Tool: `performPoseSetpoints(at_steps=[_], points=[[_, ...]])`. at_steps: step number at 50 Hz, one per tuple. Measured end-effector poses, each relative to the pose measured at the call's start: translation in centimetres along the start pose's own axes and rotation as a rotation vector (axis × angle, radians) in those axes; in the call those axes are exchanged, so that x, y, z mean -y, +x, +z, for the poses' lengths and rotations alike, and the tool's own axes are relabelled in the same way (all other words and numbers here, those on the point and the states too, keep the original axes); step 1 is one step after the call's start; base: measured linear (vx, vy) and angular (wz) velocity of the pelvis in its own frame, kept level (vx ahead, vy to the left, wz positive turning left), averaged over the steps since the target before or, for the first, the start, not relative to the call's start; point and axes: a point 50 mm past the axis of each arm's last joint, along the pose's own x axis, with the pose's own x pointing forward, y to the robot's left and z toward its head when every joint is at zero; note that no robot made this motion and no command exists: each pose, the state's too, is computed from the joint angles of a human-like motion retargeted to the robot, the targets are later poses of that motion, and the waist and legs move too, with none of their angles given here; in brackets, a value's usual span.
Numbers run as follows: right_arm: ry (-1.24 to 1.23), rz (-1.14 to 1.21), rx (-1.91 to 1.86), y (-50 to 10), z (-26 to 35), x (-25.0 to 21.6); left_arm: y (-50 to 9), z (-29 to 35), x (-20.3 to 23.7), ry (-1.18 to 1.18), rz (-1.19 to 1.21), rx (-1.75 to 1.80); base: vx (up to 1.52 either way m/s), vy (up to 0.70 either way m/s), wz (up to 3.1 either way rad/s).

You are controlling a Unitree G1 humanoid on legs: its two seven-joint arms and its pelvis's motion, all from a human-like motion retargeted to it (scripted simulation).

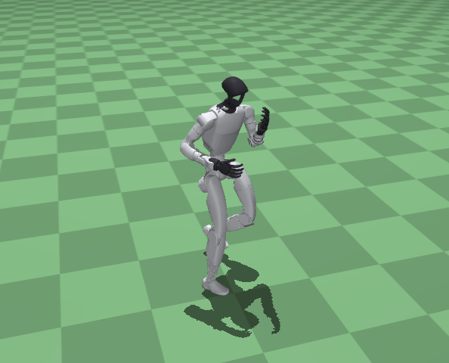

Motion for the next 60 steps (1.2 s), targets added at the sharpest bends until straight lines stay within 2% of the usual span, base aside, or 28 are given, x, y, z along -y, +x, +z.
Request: performPoseSetpoints(at_steps=[3,5,7,9,10,14,15,17,18,20,22,25,28,30,32,35,37,40,44,49,53,56,60], points=[[0.012,0.042,-0.001,3.7,-0.8,-1.9,-3.5,-2.7,-1.8,-0.037,0.271,-0.152,0.43,-0.22,0.66],[-0.067,0.100,0.114,6.7,1.3,-4.5,-7.0,-4.5,-3.7,-0.012,0.484,-0.291,0.31,-0.13,1.38],[-0.061,0.138,0.294,8.2,4.8,-7.3,-10.4,-4.3,-4.8,-0.173,0.694,-0.335,0.31,-0.06,1.38],[-0.001,0.164,0.482,8.0,8.3,-9.3,-13.5,-2.5,-6.1,0.007,0.685,-0.417,0.31,0.01,1.39],[0.057,0.162,0.557,7.6,9.8,-10.0,-15.1,-1.9,-6.7,0.008,0.770,-0.471,0.29,0.09,1.75],[0.261,0.260,0.749,5.3,12.9,-11.6,-16.8,2.0,-7.8,0.031,0.728,-0.531,0.25,0.24,2.40],[0.291,0.301,0.748,4.9,12.9,-11.9,-17.3,2.5,-8.0,-0.003,0.752,-0.545,0.24,0.38,3.00],[0.331,0.370,0.680,4.5,11.9,-12.4,-18.6,3.2,-9.7,0.225,0.851,-0.584,0.24,0.42,3.43],[0.349,0.422,0.634,4.3,11.2,-12.8,-18.4,2.4,-9.2,0.151,0.739,-0.629,0.25,0.43,3.82],[0.420,0.458,0.514,4.0,9.2,-13.1,-18.8,1.4,-9.8,0.115,0.733,-0.646,0.27,0.42,4.02],[0.519,0.463,0.379,3.6,6.9,-13.1,-18.9,0.5,-10.7,0.237,0.752,-0.651,0.31,0.38,3.95],[0.608,0.397,0.166,2.8,2.8,-12.3,-18.0,-2.2,-11.6,0.301,0.819,-0.626,0.34,0.29,3.56],[0.449,0.102,-0.033,2.1,-2.5,-9.6,-13.7,-5.1,-11.4,0.311,0.825,-0.507,0.34,0.26,3.59],[0.349,-0.128,-0.137,0.7,-5.2,-6.9,-9.3,-5.4,-10.8,0.306,0.748,-0.373,0.43,0.26,3.69],[0.210,-0.260,-0.203,-1.9,-6.5,-4.0,-5.2,-3.8,-10.0,0.318,0.612,-0.234,0.53,0.23,3.33],[0.010,-0.309,-0.218,-4.7,-5.8,0.0,1.1,0.7,-7.8,0.451,0.372,0.065,0.62,0.18,2.81],[-0.060,-0.298,-0.257,-6.6,-5.3,1.5,3.0,3.6,-6.5,0.544,0.308,0.244,0.76,0.12,2.72],[-0.153,-0.234,-0.340,-8.8,-4.9,2.8,4.1,5.9,-5.7,0.604,0.287,0.391,0.86,0.04,2.53],[-0.161,-0.136,-0.451,-9.8,-5.5,3.6,3.7,5.6,-6.0,0.567,0.303,0.376,0.98,-0.11,1.85],[-0.007,-0.121,-0.399,-5.9,-7.0,1.9,-1.9,1.5,-7.2,0.541,0.225,-0.021,1.00,-0.25,0.71],[-0.078,-0.132,-0.157,1.4,-4.2,0.6,-13.5,-3.2,-10.2,0.600,0.401,-0.635,0.95,-0.20,0.35],[-0.100,-0.067,0.161,6.4,2.0,-1.5,-21.8,-0.9,-10.0,0.604,0.565,-0.915,0.98,-0.14,-0.06],[0.102,0.019,0.553,7.2,9.6,-4.9,-25.6,5.0,-9.2,0.628,0.715,-1.034,1.08,-0.05,-0.69]])
